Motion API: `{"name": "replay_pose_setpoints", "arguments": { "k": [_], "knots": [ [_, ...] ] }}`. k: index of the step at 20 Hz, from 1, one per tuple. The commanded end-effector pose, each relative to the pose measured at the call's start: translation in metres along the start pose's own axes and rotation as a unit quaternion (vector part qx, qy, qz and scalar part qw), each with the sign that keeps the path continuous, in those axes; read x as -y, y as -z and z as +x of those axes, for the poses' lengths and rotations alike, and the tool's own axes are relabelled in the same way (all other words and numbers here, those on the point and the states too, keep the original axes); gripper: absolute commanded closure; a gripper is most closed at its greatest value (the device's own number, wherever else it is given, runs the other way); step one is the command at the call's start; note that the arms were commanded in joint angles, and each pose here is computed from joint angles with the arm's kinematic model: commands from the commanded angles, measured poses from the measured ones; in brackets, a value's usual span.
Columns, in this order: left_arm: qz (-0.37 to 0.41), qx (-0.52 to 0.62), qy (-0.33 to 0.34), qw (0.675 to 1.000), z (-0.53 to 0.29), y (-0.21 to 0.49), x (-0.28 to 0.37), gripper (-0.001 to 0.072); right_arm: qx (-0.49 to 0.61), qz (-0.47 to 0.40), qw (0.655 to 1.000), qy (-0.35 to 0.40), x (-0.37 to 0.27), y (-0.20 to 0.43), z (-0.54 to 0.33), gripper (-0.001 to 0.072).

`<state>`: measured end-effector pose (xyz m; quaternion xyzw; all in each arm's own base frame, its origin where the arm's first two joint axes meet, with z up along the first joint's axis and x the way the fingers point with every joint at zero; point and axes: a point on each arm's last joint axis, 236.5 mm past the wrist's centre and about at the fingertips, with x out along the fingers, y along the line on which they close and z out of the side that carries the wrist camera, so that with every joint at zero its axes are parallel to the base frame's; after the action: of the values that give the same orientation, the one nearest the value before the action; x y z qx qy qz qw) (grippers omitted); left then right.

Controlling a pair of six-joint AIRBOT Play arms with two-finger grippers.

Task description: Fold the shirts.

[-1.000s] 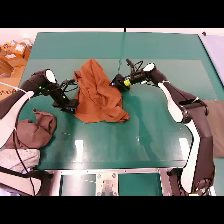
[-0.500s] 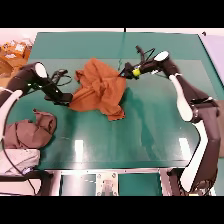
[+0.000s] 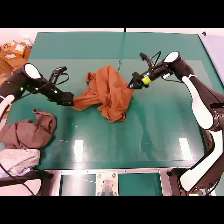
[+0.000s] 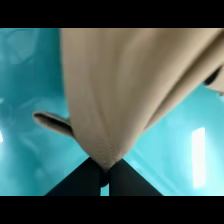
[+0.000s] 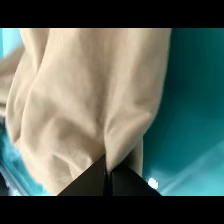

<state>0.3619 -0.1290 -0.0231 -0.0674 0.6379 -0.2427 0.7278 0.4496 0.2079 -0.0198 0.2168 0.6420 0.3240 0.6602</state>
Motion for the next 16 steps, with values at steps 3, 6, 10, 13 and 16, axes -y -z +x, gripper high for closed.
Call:
{"name": "replay_pose_setpoints", "arguments": {
  "k": [3, 6, 10, 13, 16],
  "knots": [
    [-0.019, 0.042, 0.034, 0.998, 0.025, -0.011, 0.005, 0.0679, 0.034, -0.002, 0.999, 0.029, 0.016, -0.009, -0.008, 0.0250],
    [-0.023, 0.035, 0.046, 0.998, 0.036, -0.011, 0.004, 0.0679, 0.080, -0.006, 0.994, 0.073, 0.022, -0.039, -0.067, 0.0250],
    [-0.025, 0.033, 0.049, 0.998, 0.038, -0.011, 0.005, 0.0679, 0.052, -0.021, 0.996, 0.073, -0.008, -0.034, -0.039, 0.0168],
    [-0.024, 0.024, 0.052, 0.998, 0.038, -0.007, 0.006, 0.0679, -0.007, -0.035, 0.997, 0.074, -0.031, -0.013, 0.027, 0.0167],
    [-0.010, 0.009, 0.059, 0.998, 0.038, 0.001, 0.010, 0.0679, -0.059, -0.047, 0.989, 0.124, -0.026, 0.011, 0.073, 0.0167]
  ]
}}
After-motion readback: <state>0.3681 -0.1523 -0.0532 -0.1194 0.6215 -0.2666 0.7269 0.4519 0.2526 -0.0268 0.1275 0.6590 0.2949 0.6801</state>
